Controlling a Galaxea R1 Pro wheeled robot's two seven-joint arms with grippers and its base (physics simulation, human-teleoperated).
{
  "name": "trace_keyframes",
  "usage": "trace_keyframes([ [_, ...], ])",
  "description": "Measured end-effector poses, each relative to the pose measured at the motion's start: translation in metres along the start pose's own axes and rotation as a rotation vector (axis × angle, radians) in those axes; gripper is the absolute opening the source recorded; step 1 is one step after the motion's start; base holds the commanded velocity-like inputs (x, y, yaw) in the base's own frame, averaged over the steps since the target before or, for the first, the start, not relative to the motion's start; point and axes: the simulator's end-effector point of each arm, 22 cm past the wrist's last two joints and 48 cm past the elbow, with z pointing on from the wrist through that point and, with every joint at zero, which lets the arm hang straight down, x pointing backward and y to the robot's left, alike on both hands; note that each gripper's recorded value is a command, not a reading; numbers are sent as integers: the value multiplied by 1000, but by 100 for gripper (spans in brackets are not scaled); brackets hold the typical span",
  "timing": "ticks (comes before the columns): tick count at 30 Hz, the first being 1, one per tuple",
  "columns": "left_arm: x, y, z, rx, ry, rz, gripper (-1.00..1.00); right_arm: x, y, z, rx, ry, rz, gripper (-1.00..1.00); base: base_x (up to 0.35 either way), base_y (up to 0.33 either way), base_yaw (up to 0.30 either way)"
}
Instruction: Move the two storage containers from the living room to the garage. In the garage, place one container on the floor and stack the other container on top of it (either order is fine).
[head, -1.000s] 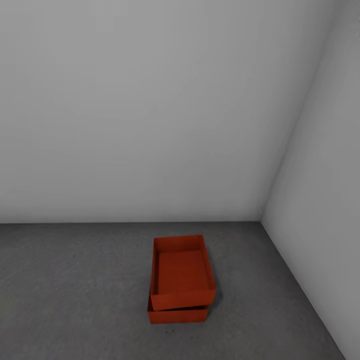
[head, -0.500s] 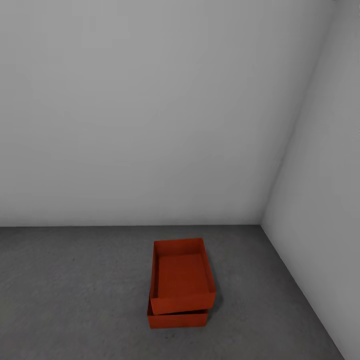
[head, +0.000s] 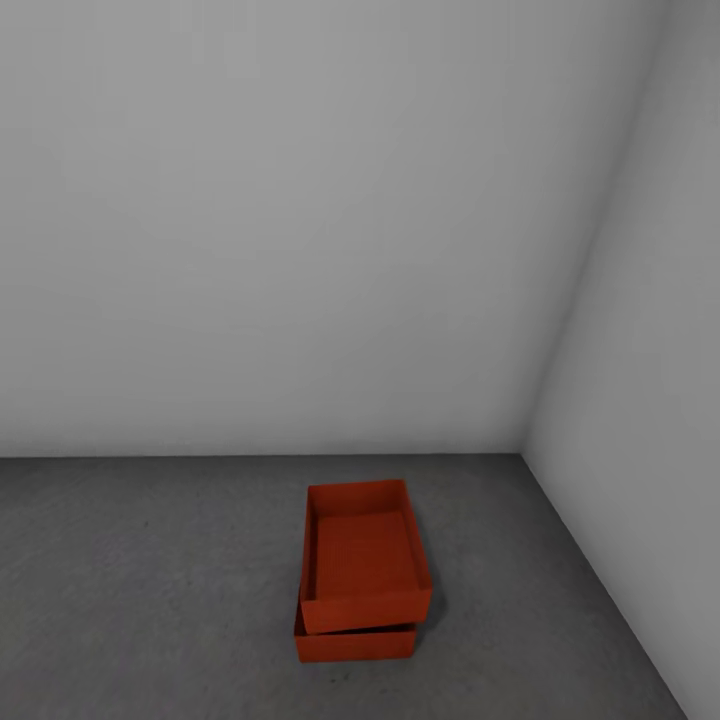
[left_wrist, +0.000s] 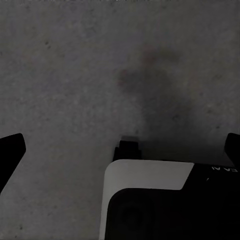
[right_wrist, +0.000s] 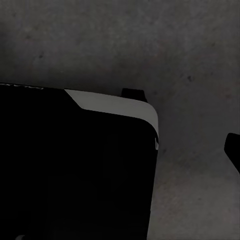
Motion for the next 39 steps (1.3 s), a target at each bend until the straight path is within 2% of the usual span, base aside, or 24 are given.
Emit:
trace_keyframes([
  [39, 0, 0, 0, 0, 0, 0, 100, 2, -4, 0, 7, 6, 1, 100, 0, 0, 0],
])
